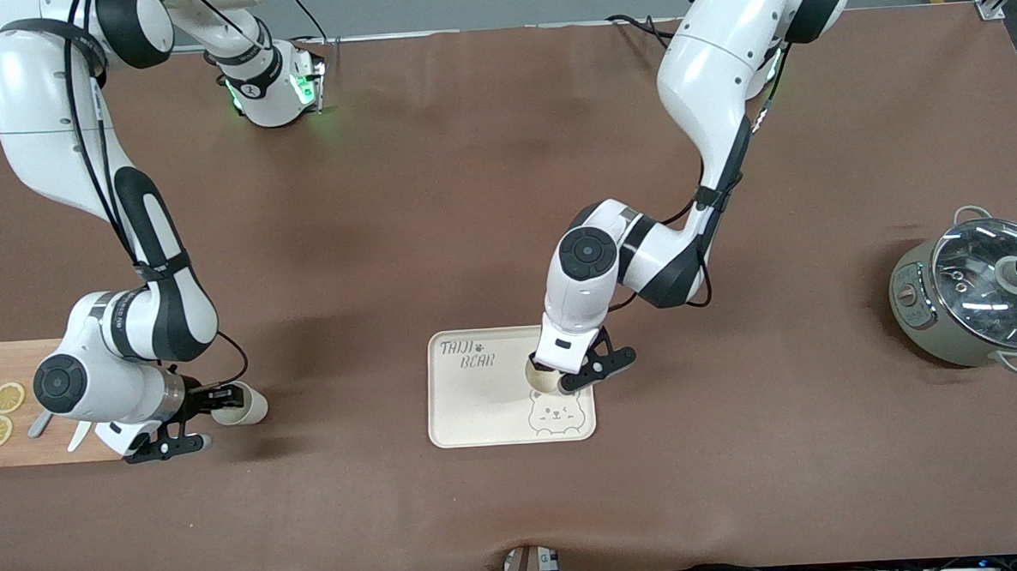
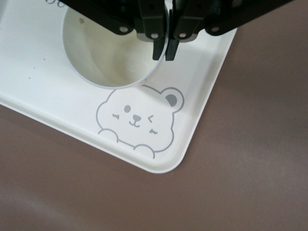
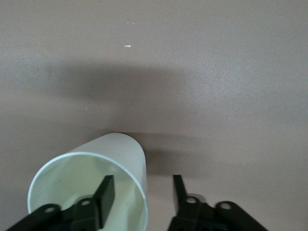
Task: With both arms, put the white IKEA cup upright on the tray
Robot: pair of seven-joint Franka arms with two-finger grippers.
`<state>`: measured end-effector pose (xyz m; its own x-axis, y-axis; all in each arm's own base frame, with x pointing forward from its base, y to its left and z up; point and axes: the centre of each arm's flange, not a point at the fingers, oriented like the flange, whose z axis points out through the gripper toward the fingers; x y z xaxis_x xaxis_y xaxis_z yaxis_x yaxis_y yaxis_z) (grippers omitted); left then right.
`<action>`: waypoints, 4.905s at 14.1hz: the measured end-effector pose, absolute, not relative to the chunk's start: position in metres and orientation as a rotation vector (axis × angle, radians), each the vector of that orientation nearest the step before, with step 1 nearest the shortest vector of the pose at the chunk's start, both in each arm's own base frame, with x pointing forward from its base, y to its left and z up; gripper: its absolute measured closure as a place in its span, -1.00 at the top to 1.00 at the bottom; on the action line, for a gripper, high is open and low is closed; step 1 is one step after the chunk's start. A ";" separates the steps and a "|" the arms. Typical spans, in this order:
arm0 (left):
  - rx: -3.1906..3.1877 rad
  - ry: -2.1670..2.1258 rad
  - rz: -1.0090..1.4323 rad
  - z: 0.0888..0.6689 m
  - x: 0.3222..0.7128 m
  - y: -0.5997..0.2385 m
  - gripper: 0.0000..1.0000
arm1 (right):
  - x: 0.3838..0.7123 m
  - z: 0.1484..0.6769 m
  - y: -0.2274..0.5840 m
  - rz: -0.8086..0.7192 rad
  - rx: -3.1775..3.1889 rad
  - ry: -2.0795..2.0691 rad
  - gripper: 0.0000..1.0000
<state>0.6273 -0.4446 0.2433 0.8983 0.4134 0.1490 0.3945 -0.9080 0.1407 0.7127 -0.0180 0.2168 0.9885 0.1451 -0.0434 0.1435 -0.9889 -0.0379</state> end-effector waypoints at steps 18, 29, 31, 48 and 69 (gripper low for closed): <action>2.939 0.651 0.280 0.238 0.629 -0.448 0.39 | 0.714 0.305 0.102 0.278 -3.058 0.112 -0.93; 3.104 0.174 0.066 0.498 0.692 -0.151 1.00 | 0.649 0.324 0.337 0.172 -3.030 0.655 -0.93; 3.104 0.090 0.063 0.513 0.695 -0.071 1.00 | 0.651 0.325 0.346 0.112 -2.995 0.695 -0.93; 3.063 -0.062 0.085 0.648 0.613 0.003 1.00 | 0.655 0.245 0.382 -0.063 -2.914 0.697 -0.93; 3.109 -0.107 0.036 0.643 0.587 -0.014 1.00 | 0.644 0.347 0.375 0.044 -2.981 0.660 1.00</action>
<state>0.5866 -0.0143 0.6427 0.9974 -0.0686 0.0240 -0.0693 -0.9972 0.0295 0.6439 0.3752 0.3467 0.9064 -0.4198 -0.0474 -0.4223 -0.9030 -0.0795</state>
